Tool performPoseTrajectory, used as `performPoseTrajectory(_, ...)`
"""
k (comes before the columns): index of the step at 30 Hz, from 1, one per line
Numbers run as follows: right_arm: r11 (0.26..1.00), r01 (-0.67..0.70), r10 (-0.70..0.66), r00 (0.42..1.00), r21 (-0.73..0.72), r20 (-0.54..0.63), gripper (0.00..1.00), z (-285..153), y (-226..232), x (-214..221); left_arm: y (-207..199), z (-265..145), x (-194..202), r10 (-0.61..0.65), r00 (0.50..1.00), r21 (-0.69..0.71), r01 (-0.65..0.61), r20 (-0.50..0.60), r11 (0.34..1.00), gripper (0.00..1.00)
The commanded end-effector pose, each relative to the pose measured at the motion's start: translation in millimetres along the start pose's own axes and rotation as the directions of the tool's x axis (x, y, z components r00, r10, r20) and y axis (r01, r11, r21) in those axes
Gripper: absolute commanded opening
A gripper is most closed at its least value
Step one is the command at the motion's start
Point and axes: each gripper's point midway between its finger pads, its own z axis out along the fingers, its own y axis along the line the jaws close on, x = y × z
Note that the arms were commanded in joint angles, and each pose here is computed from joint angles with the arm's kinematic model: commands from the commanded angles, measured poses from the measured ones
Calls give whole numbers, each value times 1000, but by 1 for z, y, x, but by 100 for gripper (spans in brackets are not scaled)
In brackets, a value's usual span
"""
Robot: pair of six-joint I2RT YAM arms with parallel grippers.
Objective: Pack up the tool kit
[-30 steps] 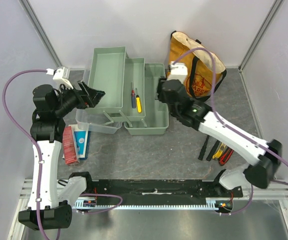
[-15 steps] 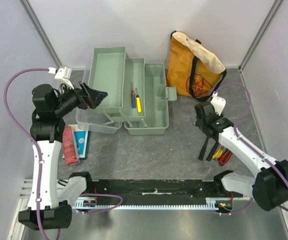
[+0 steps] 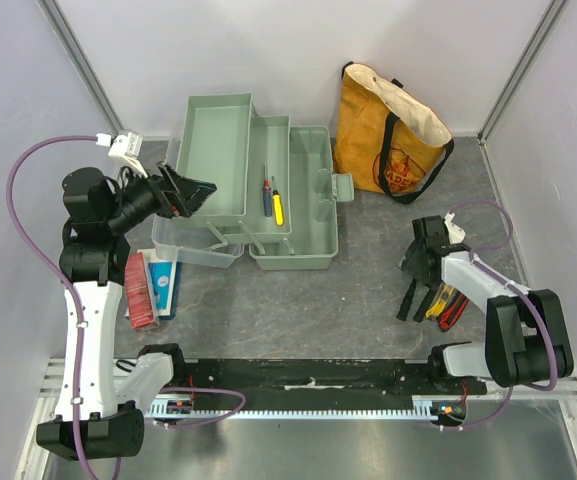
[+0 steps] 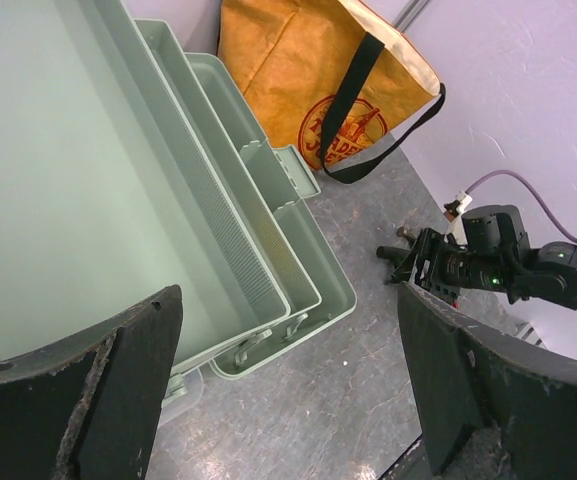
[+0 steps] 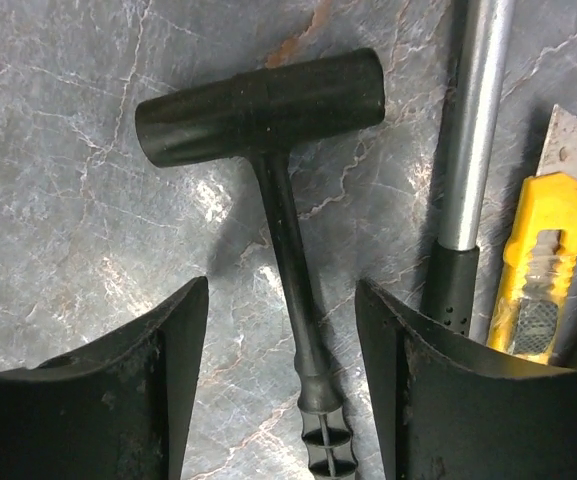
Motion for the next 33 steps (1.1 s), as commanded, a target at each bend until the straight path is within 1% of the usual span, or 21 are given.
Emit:
performPoseTrajectory(1,998,-38,38,999,-45,12,66,5,11,-4,-21,-6,-18,29,998,57,-32,47,998,93)
performPoseTrajectory(5,998,-47,47,999,-45,-3,64,11,10,0,-24,-7,-18,42,998,72,-45,45,996,93)
performPoseTrajectory(7,998,-45,45,999,-39,-6,60,13,9,1,-26,-7,-20,52,998,81,-55,44,995,93)
performPoseTrajectory(9,999,-33,33,999,-38,-11,51,15,9,2,-28,-7,-21,55,998,92,-59,42,994,93)
performPoseTrajectory(10,999,-24,24,1000,-46,-8,43,16,10,2,-30,-8,-22,54,998,98,-58,43,993,93)
performPoseTrajectory(13,997,-5,6,1000,-76,13,25,15,13,0,-32,-8,-23,53,998,110,-58,44,992,93)
performPoseTrajectory(18,996,7,-7,1000,-88,0,0,15,15,2,-32,-8,-24,55,997,106,-61,50,992,93)
performPoseTrajectory(21,994,9,-10,1000,-106,-9,0,14,18,3,-34,-9,-24,56,997,113,-61,51,992,93)
performPoseTrajectory(24,989,11,-10,1000,-151,7,0,5,27,-4,-39,-10,-24,53,997,134,-59,48,989,93)
performPoseTrajectory(28,960,13,1,999,-279,50,0,-27,50,-24,-51,-11,-23,26,999,211,-33,36,977,93)
performPoseTrajectory(30,920,19,17,996,-392,86,0,-55,70,-38,-60,-10,-25,9,999,270,-20,43,963,93)
performPoseTrajectory(33,816,48,37,990,-576,135,0,-105,104,-60,-70,-9,-25,-53,998,345,39,34,938,92)
